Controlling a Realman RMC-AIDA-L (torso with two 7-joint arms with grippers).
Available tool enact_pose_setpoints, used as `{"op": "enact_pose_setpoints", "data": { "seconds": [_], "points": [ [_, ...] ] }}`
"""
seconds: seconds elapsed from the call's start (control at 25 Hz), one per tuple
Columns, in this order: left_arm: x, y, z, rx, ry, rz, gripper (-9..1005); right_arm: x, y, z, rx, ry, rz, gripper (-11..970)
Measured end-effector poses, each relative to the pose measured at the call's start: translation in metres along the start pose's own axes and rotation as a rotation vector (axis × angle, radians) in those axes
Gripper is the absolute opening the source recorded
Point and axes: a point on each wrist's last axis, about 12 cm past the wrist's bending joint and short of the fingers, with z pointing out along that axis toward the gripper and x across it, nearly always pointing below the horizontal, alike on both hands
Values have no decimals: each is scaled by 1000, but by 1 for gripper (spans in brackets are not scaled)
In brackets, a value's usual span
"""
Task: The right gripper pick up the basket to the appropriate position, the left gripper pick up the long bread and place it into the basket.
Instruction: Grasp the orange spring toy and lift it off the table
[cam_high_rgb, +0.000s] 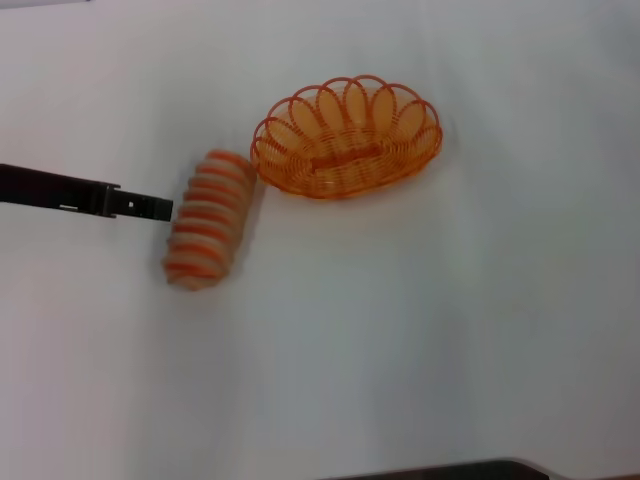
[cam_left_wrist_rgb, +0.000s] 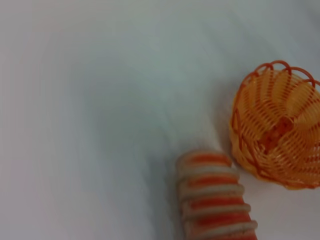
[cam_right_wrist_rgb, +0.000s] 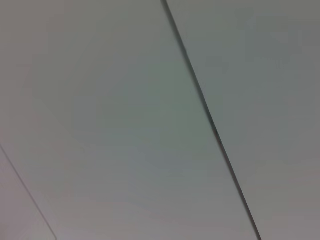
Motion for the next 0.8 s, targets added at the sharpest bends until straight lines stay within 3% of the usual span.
{"op": "enact_pose_setpoints", "data": {
  "seconds": [0.8],
  "points": [
    [-45,-41,27,-137,128,54,798,-1,-3,5,57,-36,-52,652]
  ]
}}
